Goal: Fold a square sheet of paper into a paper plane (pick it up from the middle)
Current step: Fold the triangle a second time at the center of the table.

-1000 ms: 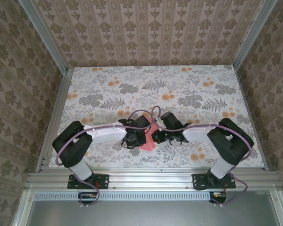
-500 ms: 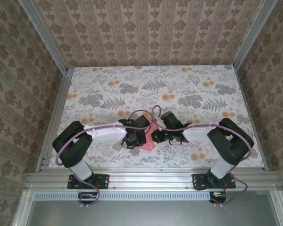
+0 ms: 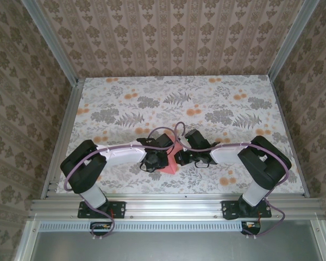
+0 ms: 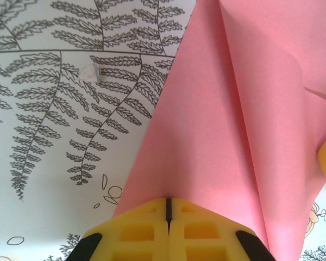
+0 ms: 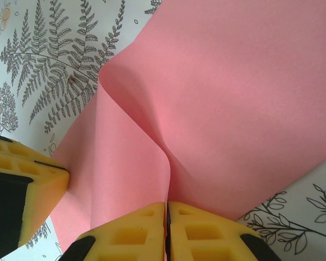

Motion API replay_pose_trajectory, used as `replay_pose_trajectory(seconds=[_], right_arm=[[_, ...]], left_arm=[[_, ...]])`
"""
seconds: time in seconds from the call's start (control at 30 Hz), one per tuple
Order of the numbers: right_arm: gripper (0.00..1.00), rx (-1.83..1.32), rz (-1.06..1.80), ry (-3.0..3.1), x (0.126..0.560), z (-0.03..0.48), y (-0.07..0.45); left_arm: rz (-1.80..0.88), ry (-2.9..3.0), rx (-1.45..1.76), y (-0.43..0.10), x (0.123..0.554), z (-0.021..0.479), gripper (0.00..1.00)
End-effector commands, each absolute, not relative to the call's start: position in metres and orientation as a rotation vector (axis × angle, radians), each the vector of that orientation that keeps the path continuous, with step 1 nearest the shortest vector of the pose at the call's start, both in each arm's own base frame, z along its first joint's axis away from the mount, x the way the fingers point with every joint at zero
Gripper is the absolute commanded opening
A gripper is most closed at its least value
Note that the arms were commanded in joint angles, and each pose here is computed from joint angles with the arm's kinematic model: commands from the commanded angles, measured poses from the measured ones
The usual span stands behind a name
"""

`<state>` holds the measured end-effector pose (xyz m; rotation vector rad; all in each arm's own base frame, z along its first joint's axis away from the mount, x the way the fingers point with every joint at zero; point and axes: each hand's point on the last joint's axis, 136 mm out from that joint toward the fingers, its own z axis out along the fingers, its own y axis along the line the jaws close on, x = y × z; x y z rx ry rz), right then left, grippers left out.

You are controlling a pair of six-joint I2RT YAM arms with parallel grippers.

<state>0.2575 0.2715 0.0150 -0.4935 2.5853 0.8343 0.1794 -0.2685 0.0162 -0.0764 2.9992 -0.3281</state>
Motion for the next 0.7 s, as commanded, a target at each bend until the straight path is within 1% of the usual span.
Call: replay_pose_trajectory(seconds=[0.0,0.17,0.3,0.47,0.67], right_arm=[[0.11,-0.474,0.708,2.667,0.254,-0.006,0.253],[0.11,-0.473,0.708,2.672,0.252,-0.008,0.252],[0.11,-0.468,0.709,2.674,0.252,-0.008,0.252],[0.11,-0.461,0.718,2.674,0.252,-0.009,0.253],[0.11,-0.455,0.728,2.67,0.252,-0.009,0.254]], left_arm=[[-0.242,3.004,-0.059,-0.255,0.175,0.021,0.1],[-0.367,2.914,-0.074,-0.265,0.189,0.054,0.18],[-0.514,2.835,-0.105,-0.272,0.2,0.073,0.18],[-0.8,2.756,-0.194,-0.287,0.216,0.078,0.16],[-0.916,2.73,-0.207,-0.301,0.224,0.079,0.15]])
